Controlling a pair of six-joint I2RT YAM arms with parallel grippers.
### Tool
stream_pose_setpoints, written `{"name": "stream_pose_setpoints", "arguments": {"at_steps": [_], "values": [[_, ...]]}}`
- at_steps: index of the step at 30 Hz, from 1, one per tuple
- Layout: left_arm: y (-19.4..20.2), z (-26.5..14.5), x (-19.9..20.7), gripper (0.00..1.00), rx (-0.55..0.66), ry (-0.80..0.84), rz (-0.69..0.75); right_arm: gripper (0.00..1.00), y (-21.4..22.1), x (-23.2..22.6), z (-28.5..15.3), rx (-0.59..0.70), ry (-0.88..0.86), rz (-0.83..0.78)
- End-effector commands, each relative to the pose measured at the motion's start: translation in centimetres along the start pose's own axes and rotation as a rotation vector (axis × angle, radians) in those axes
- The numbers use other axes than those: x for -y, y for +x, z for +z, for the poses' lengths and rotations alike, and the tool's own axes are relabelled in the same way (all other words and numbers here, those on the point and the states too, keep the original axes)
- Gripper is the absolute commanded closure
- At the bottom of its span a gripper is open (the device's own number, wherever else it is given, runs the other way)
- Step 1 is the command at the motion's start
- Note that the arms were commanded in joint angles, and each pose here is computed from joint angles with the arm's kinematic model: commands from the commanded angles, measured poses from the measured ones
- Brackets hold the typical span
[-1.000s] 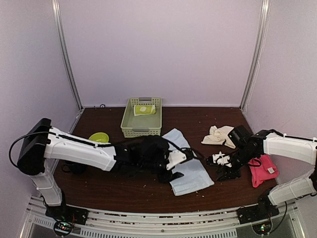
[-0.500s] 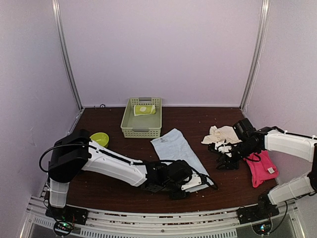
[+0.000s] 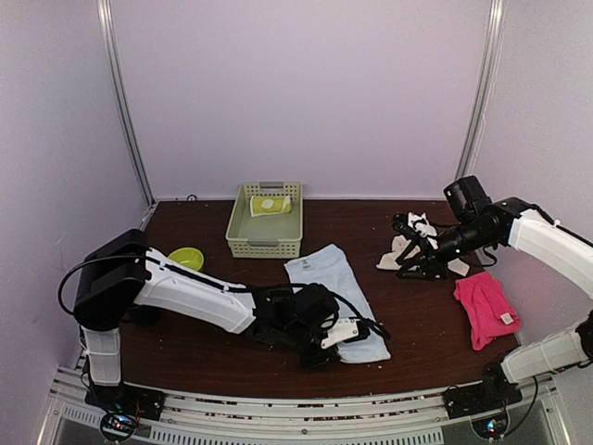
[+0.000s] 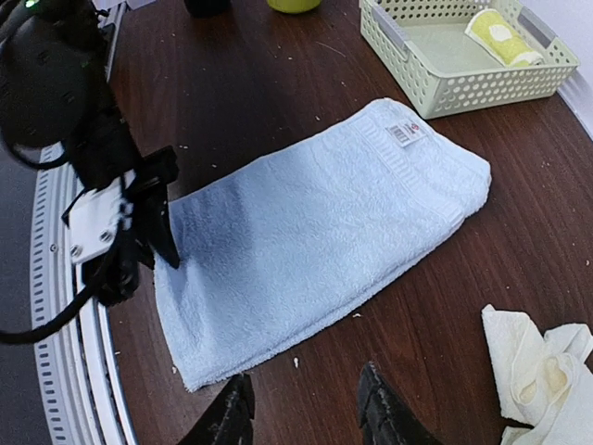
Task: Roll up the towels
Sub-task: Pick up the towel from the center of the board.
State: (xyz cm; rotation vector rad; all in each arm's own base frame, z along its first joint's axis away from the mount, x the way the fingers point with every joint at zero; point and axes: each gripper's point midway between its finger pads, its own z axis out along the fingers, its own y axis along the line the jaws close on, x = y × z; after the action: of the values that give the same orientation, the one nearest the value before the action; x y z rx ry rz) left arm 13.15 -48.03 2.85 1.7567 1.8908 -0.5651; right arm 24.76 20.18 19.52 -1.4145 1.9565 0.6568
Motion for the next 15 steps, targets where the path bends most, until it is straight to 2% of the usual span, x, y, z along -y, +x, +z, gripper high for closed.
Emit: {"name": "stream_pose_setpoints", "arguments": {"at_steps": [1,3,8,11,15], "values": [[-1.4,-3.4,1.5,0.88,0.144,0.313,-0.253,0.6,-0.2,-4.5,-0.3,-0.013,-0.133,-0.001],[-1.1,-4.0,1.5,0.88,0.169,0.43,-0.349,0.61,0.8,-6.5,0.7,-0.066,-0.176,-0.05],[-0.8,-4.5,0.5,0.92,0.222,0.608,-0.559,0.62,3.2,-9.8,3.2,-0.149,-0.212,-0.152],[-1.2,-4.9,-0.3,0.93,0.25,0.691,-0.662,0.55,3.8,-10.8,4.7,-0.173,-0.205,-0.197],[-1.8,-4.7,-0.6,0.93,0.26,0.746,-0.715,0.49,4.3,-10.1,7.2,-0.178,-0.102,-0.267]]}}
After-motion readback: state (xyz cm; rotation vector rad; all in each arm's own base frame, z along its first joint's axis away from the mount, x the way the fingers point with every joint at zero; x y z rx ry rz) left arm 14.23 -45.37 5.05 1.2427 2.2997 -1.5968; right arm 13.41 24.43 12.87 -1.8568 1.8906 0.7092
